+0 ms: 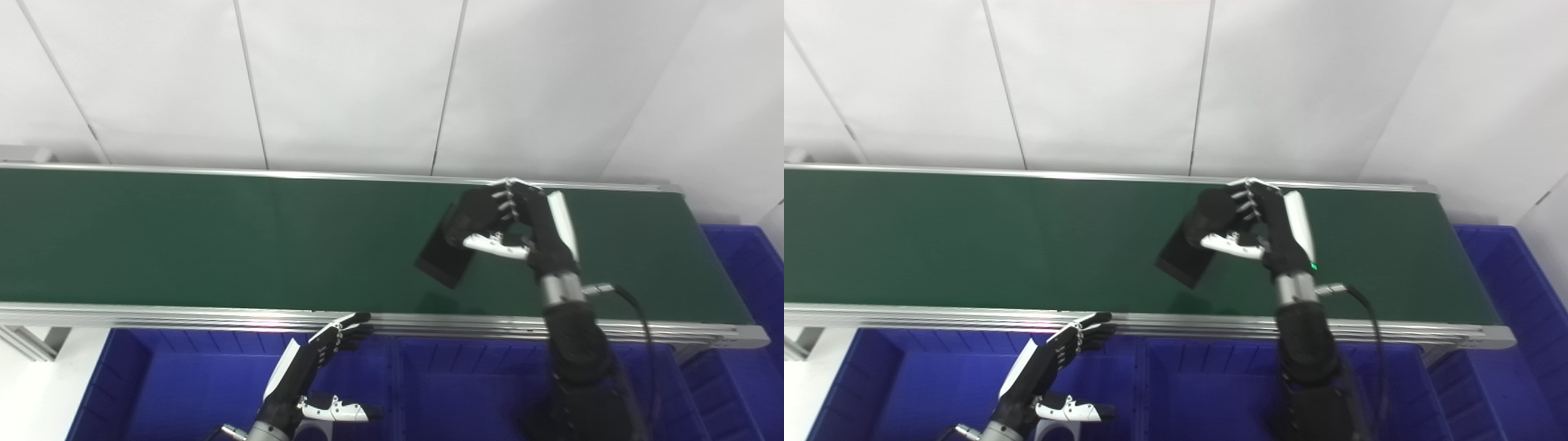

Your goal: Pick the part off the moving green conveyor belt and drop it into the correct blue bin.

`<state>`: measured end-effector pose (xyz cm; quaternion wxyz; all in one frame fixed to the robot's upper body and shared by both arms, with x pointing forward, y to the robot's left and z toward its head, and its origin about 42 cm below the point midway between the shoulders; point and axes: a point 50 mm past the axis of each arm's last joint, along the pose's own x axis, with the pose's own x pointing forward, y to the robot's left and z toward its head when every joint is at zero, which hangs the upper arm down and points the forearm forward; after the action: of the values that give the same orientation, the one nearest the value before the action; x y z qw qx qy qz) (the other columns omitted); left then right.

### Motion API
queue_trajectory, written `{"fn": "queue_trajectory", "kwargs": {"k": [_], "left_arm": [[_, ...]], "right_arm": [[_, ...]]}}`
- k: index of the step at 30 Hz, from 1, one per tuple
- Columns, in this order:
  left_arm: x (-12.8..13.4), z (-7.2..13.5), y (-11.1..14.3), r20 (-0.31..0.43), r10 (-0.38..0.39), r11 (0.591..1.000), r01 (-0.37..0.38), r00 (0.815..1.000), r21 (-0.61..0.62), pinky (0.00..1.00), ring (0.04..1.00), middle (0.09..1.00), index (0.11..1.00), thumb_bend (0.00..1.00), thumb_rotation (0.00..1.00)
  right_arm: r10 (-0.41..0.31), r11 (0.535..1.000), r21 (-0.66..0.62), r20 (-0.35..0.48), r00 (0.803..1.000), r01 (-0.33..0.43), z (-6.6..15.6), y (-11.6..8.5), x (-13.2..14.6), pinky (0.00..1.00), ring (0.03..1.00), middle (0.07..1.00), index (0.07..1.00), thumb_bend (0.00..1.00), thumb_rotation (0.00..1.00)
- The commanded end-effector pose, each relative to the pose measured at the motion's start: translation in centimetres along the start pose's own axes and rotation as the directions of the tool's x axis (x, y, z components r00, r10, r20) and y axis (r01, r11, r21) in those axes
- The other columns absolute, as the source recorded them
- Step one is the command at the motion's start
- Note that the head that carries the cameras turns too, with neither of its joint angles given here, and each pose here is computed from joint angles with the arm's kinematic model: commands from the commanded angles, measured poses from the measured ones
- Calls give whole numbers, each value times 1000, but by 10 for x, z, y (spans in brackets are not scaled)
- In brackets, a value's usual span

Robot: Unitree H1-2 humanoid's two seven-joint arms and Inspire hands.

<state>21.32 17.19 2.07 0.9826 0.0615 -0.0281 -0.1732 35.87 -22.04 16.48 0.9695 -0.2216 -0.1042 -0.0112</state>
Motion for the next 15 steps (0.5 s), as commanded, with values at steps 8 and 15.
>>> {"fn": "queue_trajectory", "kwargs": {"k": [8,15], "left_arm": [[-5,15,16,75,-11,1000,12,997,-5,790,803,801,836,911,232],[-2,15,28,79,-17,1000,18,997,-18,773,796,794,837,902,207]], "right_arm": [[-120,993,-18,-43,992,119,-1,-28,-58,275,336,435,524,523,0],[-147,989,-50,-120,982,142,-16,-33,-91,290,366,448,519,524,0]]}}
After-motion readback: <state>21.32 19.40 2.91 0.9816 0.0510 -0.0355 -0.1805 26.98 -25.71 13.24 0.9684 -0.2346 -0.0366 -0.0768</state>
